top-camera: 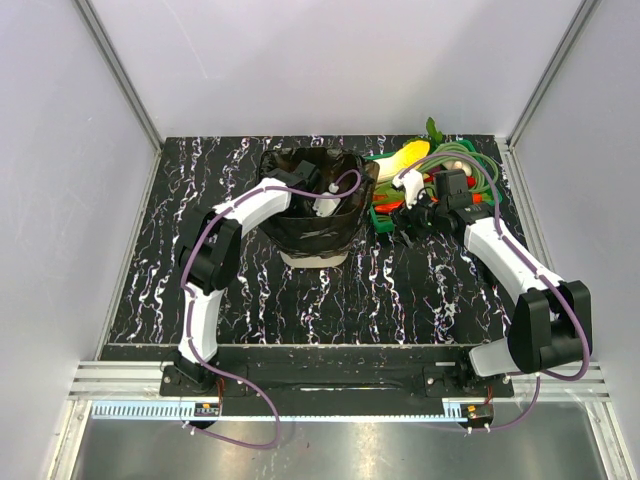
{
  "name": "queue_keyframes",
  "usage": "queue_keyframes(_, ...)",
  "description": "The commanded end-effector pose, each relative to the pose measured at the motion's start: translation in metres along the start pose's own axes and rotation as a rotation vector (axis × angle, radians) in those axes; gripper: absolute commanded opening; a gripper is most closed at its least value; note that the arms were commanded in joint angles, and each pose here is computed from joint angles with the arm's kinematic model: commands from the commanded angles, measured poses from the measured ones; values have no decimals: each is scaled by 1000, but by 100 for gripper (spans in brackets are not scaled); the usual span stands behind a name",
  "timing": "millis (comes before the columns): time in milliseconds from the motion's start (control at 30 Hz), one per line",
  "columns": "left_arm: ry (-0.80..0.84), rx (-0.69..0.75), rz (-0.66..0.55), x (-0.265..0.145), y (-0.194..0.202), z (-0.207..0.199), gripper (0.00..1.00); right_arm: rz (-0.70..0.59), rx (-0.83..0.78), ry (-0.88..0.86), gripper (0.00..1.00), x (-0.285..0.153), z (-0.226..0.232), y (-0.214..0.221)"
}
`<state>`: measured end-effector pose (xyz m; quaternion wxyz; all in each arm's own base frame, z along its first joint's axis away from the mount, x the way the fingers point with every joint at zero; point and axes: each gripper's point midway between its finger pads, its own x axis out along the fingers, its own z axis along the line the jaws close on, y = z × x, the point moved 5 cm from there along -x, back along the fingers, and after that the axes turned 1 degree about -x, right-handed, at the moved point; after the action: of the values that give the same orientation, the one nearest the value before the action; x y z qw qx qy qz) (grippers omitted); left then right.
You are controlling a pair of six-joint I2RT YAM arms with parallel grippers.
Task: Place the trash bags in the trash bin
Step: Place the trash bag in the trash bin.
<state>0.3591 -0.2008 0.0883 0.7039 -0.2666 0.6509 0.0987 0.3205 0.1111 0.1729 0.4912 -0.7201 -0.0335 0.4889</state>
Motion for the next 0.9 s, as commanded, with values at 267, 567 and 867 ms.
queue_keyframes(267,40,23,59,14,13,-8,80,-7,-18,9,74,0,-2,-4)
queue_keyframes(567,55,38,68,20,15,-8,83,-6,-17,9,74,1,-2,-3)
queue_keyframes(867,61,60,94,23,19,-9,87,-6,-12,7,74,1,-2,-3)
